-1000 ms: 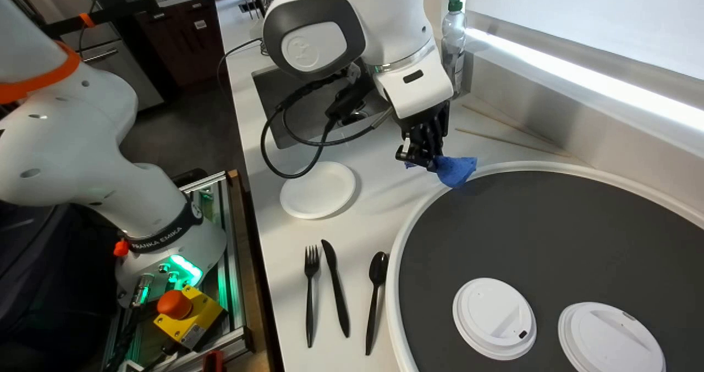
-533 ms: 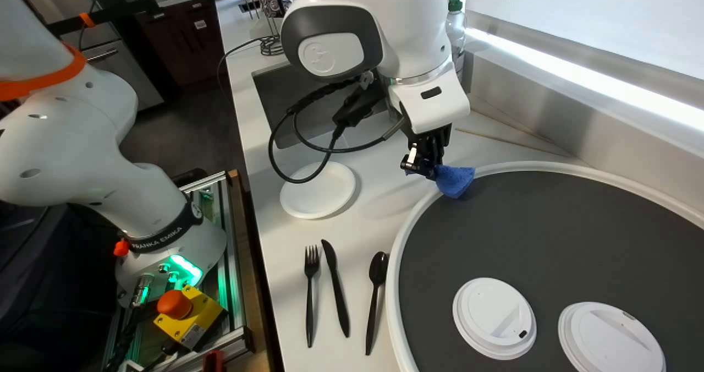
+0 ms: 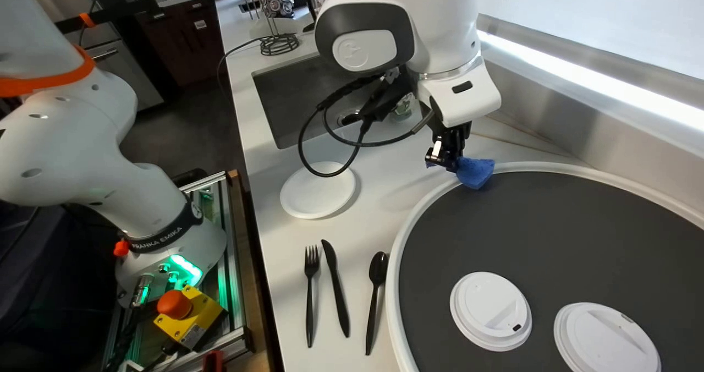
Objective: Use the blue sponge to wipe the tray and counter then place it in the sink.
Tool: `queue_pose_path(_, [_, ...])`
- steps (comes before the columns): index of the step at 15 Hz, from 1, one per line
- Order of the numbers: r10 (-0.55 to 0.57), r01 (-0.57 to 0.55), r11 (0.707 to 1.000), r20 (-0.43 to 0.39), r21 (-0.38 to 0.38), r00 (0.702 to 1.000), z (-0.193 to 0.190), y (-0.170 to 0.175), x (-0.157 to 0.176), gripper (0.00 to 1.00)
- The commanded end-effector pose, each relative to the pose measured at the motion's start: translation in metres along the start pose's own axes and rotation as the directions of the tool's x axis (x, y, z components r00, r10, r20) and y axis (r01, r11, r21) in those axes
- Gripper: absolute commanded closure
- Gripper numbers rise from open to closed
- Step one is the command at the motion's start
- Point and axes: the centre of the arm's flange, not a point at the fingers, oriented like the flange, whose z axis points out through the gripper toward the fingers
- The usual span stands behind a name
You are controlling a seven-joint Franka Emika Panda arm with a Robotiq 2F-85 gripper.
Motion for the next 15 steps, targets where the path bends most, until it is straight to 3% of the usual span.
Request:
queue_pose_path(1, [-0.008,0.008,1.0,0.022,0.01,1.0,0.011,-0.016,0.017,0.96])
queue_pose_path(9, [0.004,-0.004,0.999,0.003,0.032,1.0,0.021,-0.036,0.036,0.96])
queue_pose_path(15, [0.007,-0.007,1.0,0.049,0.008,0.999,0.008,-0.024,0.029,0.96])
